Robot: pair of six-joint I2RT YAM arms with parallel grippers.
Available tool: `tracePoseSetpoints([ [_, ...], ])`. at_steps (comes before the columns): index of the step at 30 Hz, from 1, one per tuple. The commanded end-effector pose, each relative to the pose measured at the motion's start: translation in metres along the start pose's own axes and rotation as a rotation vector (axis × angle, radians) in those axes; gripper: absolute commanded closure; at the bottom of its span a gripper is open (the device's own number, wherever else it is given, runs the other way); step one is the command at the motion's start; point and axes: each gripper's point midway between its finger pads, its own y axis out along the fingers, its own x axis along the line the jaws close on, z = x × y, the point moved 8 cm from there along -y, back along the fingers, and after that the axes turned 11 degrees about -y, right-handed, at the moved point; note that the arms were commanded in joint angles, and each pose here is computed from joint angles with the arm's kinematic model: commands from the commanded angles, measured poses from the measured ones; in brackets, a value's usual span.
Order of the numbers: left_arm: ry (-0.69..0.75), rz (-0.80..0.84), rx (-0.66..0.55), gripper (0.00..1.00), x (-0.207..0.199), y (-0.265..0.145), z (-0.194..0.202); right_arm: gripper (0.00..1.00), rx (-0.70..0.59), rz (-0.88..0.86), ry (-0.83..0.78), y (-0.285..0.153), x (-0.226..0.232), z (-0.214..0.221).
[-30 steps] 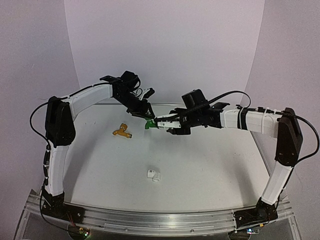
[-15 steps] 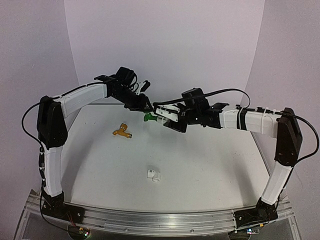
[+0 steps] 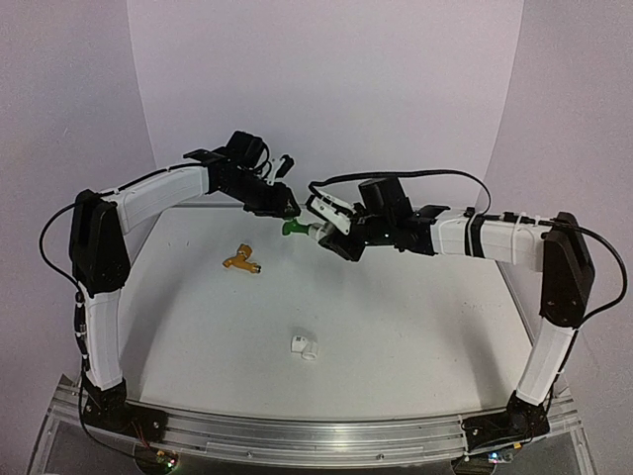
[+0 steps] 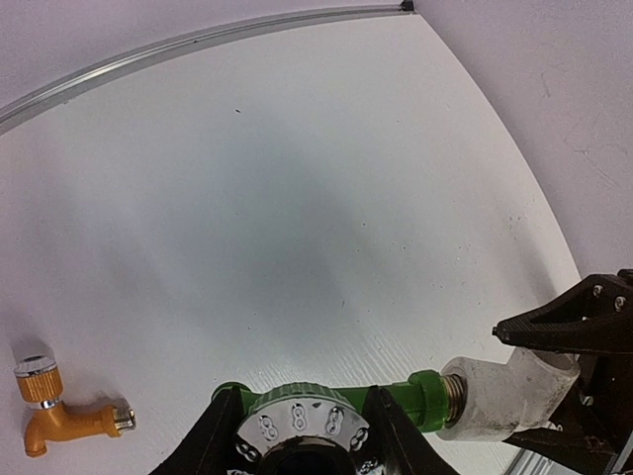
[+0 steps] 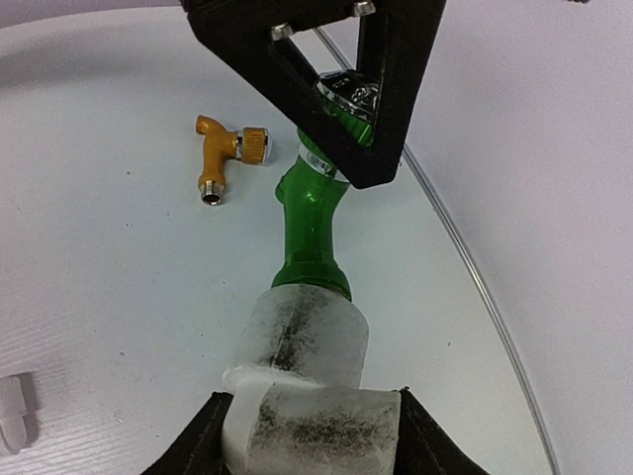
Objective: Install the water faucets
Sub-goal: Place the water faucet at the center of the board.
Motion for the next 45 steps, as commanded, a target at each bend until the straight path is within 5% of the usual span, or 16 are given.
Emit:
tracePoseSetpoints([
  [1,0.107,0.292,0.000,1.00,-0.075,-0.027,0.005,1.00,-0.261,0.057,0.149,-0.003,-0.025,-0.038],
  [45,0.147,0.430,-0.078,1.00,-0.099,-0.035,0.014,1.00,-0.656,-0.276,1.205,0.011,-0.051,-0.003],
])
